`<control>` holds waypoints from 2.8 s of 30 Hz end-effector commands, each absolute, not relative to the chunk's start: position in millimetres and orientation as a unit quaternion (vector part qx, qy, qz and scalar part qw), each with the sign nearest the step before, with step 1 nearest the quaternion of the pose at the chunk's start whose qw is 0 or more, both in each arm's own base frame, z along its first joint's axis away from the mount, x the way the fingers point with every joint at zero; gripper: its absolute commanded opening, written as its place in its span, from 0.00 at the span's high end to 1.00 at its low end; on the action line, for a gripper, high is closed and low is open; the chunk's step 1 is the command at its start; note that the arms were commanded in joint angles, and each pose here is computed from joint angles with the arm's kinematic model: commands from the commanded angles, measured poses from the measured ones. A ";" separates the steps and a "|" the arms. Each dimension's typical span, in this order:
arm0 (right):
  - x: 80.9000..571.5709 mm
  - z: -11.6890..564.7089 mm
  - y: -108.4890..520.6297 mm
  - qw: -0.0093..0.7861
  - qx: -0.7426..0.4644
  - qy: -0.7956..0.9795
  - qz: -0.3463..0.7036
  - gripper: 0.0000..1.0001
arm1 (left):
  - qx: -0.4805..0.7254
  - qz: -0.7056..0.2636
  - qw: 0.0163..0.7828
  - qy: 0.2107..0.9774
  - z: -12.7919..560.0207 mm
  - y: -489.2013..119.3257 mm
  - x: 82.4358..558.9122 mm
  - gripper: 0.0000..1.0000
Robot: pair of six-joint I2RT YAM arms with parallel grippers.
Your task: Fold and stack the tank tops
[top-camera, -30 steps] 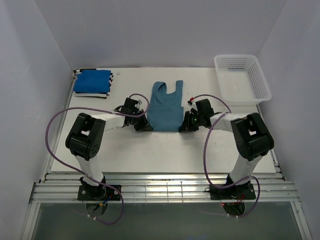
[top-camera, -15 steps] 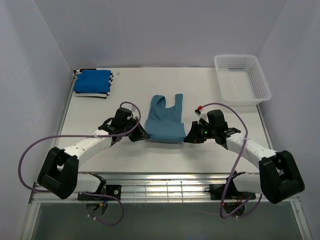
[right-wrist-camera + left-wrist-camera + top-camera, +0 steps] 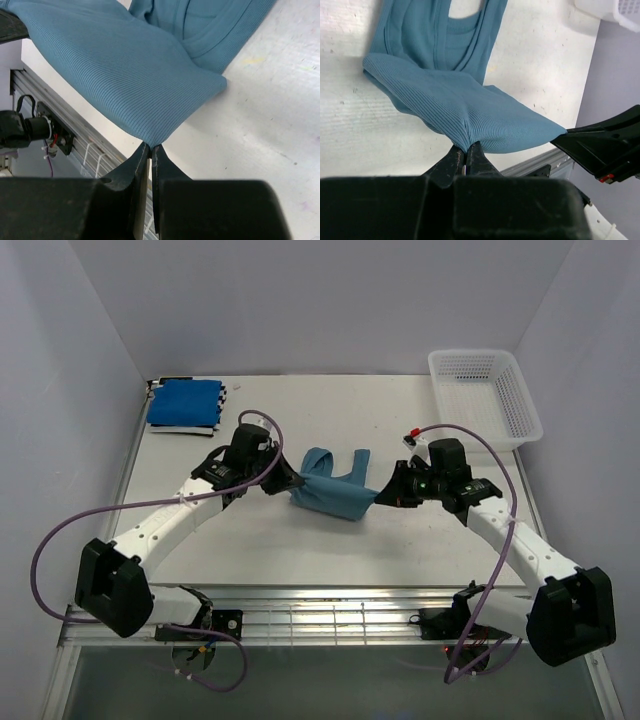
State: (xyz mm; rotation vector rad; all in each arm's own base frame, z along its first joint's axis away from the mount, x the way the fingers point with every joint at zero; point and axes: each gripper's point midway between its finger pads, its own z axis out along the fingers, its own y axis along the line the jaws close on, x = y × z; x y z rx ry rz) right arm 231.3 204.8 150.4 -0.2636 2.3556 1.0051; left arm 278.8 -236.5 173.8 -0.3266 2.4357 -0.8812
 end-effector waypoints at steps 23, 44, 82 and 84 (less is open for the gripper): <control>442.9 114.8 184.6 0.269 -0.074 0.891 0.359 0.92 | -0.137 -0.248 0.252 0.925 98.2 -230.2 472.6 1.00; 389.0 139.9 166.2 0.310 -0.081 0.882 0.344 0.29 | -0.022 -0.300 0.199 0.933 69.2 -244.4 419.3 0.02; 363.5 160.4 154.7 0.345 -0.089 0.877 0.322 0.28 | -0.022 -0.246 0.116 0.962 -12.6 -282.6 381.8 1.00; 363.7 162.0 153.4 0.349 -0.091 0.877 0.318 0.28 | -0.013 -0.230 0.135 0.964 -8.8 -278.6 389.4 1.00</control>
